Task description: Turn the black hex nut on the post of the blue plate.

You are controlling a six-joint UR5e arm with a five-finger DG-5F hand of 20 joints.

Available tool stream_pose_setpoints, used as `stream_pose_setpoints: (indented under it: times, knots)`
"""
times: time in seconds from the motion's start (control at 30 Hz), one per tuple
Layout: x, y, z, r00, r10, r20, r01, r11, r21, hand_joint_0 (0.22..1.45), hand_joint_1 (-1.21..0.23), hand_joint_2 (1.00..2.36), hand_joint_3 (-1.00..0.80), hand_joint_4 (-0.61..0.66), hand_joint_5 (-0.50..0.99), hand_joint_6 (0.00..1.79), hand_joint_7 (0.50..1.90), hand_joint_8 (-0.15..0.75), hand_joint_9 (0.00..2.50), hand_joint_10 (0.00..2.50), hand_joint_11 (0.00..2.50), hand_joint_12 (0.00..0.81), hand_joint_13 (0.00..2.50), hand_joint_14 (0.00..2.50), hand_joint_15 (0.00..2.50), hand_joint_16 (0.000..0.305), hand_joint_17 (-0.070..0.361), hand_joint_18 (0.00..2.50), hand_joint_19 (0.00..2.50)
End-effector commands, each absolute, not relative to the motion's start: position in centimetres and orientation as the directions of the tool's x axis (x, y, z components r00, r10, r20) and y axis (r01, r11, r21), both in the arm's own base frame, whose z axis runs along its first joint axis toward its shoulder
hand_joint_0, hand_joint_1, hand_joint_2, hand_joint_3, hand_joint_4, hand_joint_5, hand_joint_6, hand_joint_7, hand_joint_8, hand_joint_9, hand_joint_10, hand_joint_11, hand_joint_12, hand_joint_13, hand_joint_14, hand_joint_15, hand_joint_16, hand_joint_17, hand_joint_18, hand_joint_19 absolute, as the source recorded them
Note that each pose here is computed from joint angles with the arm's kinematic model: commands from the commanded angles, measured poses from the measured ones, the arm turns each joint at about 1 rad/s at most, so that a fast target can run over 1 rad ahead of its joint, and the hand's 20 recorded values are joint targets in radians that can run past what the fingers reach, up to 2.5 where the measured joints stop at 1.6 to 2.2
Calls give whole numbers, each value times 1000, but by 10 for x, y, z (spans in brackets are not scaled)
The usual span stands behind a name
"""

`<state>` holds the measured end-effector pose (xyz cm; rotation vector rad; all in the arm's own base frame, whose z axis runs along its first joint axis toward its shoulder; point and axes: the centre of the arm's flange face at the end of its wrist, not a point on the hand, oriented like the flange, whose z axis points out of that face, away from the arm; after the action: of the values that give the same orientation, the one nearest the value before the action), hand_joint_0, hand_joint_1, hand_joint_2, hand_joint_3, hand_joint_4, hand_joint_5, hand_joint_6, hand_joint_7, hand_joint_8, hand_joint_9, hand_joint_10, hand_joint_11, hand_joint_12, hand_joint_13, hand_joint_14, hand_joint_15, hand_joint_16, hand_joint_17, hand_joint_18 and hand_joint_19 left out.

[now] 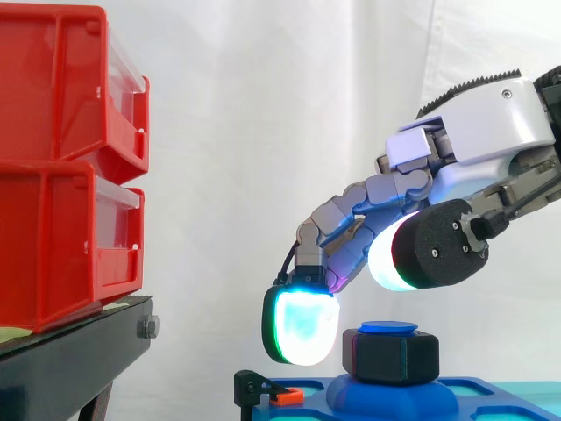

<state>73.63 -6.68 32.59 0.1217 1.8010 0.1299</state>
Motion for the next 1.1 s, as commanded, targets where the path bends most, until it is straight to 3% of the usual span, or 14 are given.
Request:
stream_pose_setpoints:
  times: [0.0,1.07]
  knots:
    - [736,-65,324,-238,148,-960,10,989,150,525,-310,1000,-500,307,-149,503,924,270,492,0,0,222,391,1,84,16,36,0,300]
    - [734,-76,322,-248,141,-959,5,990,144,526,-307,1000,-500,324,-136,503,979,268,497,0,0,216,392,3,81,15,33,0,305]
